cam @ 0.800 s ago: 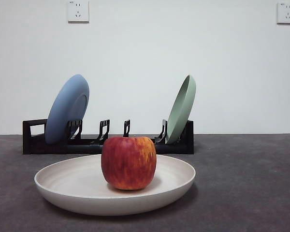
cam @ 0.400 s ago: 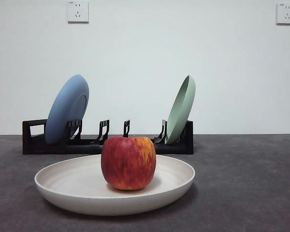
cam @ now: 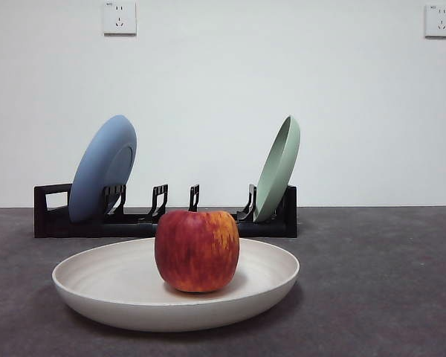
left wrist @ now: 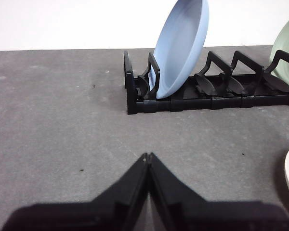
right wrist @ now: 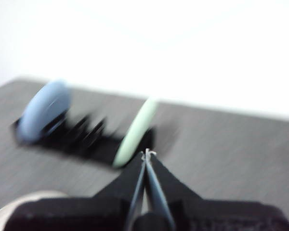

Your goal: Take the yellow plate from the plate rack,put the plate on the table,take the apple from the table,put the apple in the plate

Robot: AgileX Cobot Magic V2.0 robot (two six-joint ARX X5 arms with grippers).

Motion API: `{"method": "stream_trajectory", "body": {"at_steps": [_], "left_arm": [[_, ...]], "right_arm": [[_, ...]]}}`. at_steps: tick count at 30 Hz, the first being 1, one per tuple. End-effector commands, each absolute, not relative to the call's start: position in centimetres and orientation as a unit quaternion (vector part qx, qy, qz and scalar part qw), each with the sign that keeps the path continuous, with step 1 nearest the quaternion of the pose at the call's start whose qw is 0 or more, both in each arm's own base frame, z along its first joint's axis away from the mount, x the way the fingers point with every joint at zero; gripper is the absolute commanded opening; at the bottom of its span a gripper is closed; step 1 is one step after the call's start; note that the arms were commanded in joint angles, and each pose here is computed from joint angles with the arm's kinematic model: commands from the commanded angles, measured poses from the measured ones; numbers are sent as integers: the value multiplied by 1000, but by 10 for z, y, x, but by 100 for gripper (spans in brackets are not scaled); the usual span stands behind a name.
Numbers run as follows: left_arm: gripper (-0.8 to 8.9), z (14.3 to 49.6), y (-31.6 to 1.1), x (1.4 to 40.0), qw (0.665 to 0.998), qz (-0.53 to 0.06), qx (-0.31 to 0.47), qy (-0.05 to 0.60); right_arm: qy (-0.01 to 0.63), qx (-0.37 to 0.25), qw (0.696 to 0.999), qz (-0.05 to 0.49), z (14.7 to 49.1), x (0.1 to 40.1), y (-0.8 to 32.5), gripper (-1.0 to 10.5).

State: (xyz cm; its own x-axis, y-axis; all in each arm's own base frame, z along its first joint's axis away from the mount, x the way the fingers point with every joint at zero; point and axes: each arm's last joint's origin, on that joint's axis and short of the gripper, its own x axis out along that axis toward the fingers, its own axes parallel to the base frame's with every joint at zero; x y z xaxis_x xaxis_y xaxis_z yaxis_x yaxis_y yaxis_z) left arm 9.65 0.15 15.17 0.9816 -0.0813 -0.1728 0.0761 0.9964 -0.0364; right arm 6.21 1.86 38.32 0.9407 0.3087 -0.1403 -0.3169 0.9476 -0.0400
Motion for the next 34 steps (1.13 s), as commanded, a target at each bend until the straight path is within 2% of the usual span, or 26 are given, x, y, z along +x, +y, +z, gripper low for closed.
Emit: {"method": "stream_trajectory", "body": {"at_steps": [1, 8, 16, 24, 34], "left_arm": [[-3, 149, 2, 97, 995, -37, -20, 91], [-3, 148, 2, 97, 995, -37, -20, 92], [-3, 148, 2, 97, 995, -37, -20, 92], [-3, 148, 2, 97, 995, -37, -20, 92], [-3, 148, 2, 97, 995, -37, -20, 92]], "right_arm": [[41, -48, 991, 121, 346, 67, 14, 2], [3, -39, 997, 69, 257, 83, 9, 2], [33, -36, 997, 62, 185, 92, 8, 2], [72, -29, 995, 62, 153, 96, 8, 2], [85, -23, 994, 62, 150, 95, 8, 2]]}}
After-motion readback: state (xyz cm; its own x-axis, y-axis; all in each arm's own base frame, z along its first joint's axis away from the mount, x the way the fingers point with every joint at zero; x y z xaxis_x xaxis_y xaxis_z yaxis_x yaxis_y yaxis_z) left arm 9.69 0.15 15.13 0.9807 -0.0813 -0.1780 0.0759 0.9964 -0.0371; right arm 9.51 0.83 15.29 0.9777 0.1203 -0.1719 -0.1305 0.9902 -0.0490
